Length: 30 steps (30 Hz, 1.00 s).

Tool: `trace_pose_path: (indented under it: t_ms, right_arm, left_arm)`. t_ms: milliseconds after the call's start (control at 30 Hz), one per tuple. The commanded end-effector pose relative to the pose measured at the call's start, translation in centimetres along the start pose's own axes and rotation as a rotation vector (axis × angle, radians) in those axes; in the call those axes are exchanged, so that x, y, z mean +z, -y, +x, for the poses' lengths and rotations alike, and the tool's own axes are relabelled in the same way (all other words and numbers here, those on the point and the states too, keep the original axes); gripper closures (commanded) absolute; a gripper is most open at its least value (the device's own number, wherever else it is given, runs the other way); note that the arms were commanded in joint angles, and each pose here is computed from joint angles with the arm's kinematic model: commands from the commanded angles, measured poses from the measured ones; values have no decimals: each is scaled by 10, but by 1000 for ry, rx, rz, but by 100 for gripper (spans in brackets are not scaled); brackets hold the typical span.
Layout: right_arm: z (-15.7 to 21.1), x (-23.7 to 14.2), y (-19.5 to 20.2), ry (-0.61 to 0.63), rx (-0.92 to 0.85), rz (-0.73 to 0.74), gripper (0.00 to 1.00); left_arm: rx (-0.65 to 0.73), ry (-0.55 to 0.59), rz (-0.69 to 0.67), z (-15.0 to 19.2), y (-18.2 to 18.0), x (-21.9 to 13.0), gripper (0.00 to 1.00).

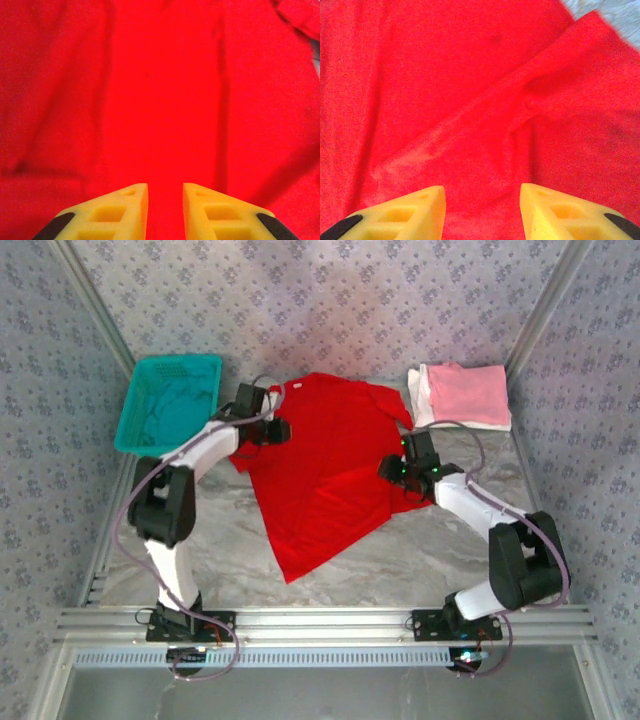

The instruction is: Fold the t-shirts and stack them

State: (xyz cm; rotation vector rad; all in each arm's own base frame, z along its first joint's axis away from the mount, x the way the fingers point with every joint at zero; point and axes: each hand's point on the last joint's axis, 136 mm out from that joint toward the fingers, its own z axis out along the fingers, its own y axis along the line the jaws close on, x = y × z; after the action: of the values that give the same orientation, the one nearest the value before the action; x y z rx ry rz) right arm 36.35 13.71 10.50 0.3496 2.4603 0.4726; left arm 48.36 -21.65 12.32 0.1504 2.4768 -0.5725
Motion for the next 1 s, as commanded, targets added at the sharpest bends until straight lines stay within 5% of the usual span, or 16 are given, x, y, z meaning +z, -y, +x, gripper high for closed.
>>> trace_pose_path:
  t_ms: [0,200,433,733,967]
  right_arm:
    - [31,7,4,-64,22,22,56]
    - [50,21,-12,-111,8,-30,59]
    - [68,42,1,-187,14,4,59]
    - [97,30,65,-269,185,101,62]
    - [79,-7,133,-211,304,224,62]
  left_arm:
    - [63,-96,-18,0,-8,25,75]
    - [-31,-143,-5,1,-26,62,75]
    - [-108,-139,-6,34,-44,56,74]
    - [-255,-199,-20,138,-52,15,75]
    - [-226,-389,-58,258,0,-15,83]
